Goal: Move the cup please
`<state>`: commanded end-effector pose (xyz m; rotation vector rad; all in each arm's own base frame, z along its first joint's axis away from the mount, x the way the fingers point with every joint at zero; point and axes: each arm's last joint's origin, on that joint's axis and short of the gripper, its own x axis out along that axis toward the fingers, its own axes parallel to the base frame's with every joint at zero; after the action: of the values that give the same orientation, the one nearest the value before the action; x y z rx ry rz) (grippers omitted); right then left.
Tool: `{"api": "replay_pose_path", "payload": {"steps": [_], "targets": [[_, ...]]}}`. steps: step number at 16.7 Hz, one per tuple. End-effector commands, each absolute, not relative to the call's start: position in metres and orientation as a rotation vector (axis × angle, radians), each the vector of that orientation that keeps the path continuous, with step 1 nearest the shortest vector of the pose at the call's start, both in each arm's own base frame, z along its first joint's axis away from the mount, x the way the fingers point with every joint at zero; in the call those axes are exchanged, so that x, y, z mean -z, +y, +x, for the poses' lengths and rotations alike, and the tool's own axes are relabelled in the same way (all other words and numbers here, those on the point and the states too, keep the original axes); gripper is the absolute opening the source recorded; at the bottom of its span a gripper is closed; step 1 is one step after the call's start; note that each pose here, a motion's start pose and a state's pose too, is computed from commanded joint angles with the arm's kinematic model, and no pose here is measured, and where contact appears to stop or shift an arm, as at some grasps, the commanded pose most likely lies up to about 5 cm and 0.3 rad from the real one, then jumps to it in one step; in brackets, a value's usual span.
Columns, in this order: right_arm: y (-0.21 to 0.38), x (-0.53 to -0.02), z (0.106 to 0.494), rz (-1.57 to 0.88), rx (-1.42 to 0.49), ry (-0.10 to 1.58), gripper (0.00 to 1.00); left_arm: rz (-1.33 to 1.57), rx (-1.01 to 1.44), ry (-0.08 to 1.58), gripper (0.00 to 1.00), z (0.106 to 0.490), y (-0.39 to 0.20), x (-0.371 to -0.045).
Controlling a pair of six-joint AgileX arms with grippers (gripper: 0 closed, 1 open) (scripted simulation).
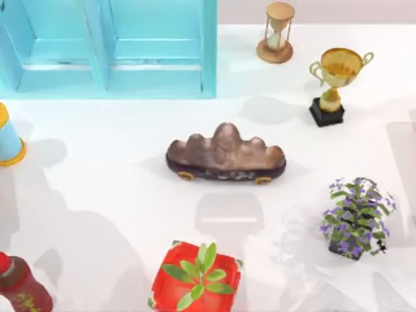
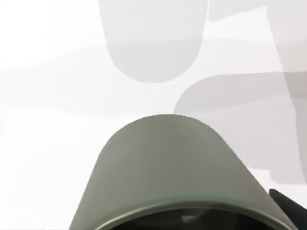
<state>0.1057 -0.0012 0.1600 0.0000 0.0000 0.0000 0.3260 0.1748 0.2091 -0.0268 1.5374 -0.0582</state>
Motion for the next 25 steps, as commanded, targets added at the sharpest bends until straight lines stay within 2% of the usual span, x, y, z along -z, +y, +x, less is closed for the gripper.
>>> {"api": "replay_pose_path", "payload": {"steps": [4, 9, 14, 19, 25], "targets": [[-0.001, -0.160, 0.106, 0.000, 0.000, 0.000, 1.00, -0.017, 0.040, 1.520, 0.00, 0.323, 0.181, -0.207], [-0.001, -0.160, 0.106, 0.000, 0.000, 0.000, 1.00, -0.032, 0.021, 1.506, 0.00, 0.311, 0.205, -0.181], [-0.001, -0.160, 0.106, 0.000, 0.000, 0.000, 1.00, -0.026, 0.050, 1.536, 0.00, 0.324, 0.185, -0.148], [-0.001, -0.160, 0.106, 0.000, 0.000, 0.000, 1.00, -0.027, 0.058, 1.537, 0.00, 0.327, 0.181, -0.144], [-0.001, -0.160, 0.106, 0.000, 0.000, 0.000, 1.00, -0.027, 0.058, 1.537, 0.45, 0.327, 0.181, -0.144]]}}
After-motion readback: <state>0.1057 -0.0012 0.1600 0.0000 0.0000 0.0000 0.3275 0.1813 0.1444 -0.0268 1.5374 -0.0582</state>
